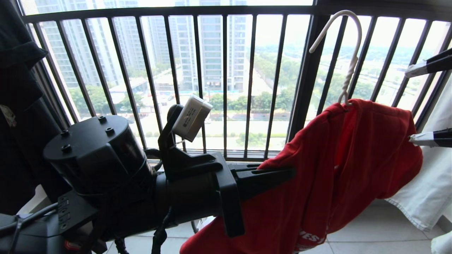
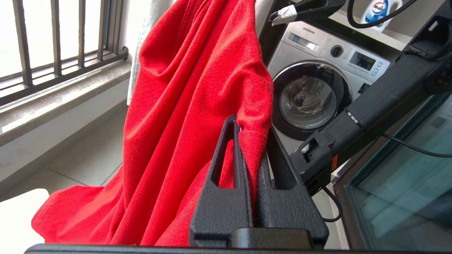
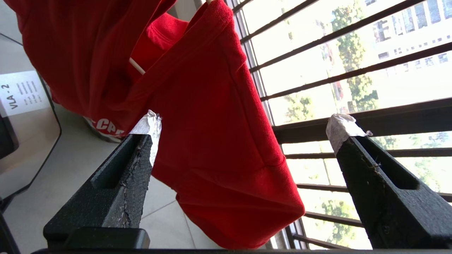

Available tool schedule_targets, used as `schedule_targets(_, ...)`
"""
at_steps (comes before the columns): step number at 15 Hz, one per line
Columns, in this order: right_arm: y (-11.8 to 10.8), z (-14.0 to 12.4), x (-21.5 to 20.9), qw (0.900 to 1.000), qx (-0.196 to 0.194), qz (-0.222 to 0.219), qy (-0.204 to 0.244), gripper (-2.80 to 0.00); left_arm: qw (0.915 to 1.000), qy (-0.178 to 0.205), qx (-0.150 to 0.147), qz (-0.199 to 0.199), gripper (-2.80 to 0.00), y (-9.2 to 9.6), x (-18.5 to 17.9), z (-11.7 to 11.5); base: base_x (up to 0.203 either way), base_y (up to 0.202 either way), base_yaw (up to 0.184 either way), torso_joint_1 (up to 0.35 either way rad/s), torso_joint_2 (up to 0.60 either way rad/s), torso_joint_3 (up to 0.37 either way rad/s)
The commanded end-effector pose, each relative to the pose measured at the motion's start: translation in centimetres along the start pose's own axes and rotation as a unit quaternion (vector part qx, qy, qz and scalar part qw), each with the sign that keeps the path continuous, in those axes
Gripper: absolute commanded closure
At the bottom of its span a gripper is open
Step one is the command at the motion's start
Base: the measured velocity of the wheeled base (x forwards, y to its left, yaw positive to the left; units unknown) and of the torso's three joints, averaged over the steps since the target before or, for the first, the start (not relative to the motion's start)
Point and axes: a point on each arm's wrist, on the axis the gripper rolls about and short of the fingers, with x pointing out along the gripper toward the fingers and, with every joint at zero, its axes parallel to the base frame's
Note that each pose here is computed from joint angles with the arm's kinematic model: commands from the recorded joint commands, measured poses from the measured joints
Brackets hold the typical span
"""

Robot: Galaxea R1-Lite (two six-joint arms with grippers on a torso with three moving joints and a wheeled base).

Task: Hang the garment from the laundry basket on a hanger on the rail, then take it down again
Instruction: Hang the clothes rack on the clothesline

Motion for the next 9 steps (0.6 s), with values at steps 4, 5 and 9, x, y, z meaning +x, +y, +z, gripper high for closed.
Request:
schedule_targets(4, 0.5, -0.2, 1.2, 0.999, -0.003, 0.049, 0.008, -2.80, 0.9993, 0.022, -0.004, -0.029, 0.00, 0.1, -0.6, -0.5, 0.000, 0.000, 0.000, 0.000, 0.00, 0.000)
schedule_targets(5, 0.6, -0.2, 1.6, 0.998, -0.001, 0.060, 0.007, -2.80, 0.9993, 0.022, -0.002, -0.029, 0.00, 0.1, -0.7, -0.4, 0.000, 0.000, 0.000, 0.000, 0.00, 0.000)
schedule_targets(9, 0.7, -0.1, 3.2, 0.994, 0.003, 0.111, -0.012, -2.80, 0.9986, 0.021, 0.003, -0.048, 0.00, -0.6, -1.3, 0.0, 0.000, 0.000, 0.000, 0.000, 0.00, 0.000)
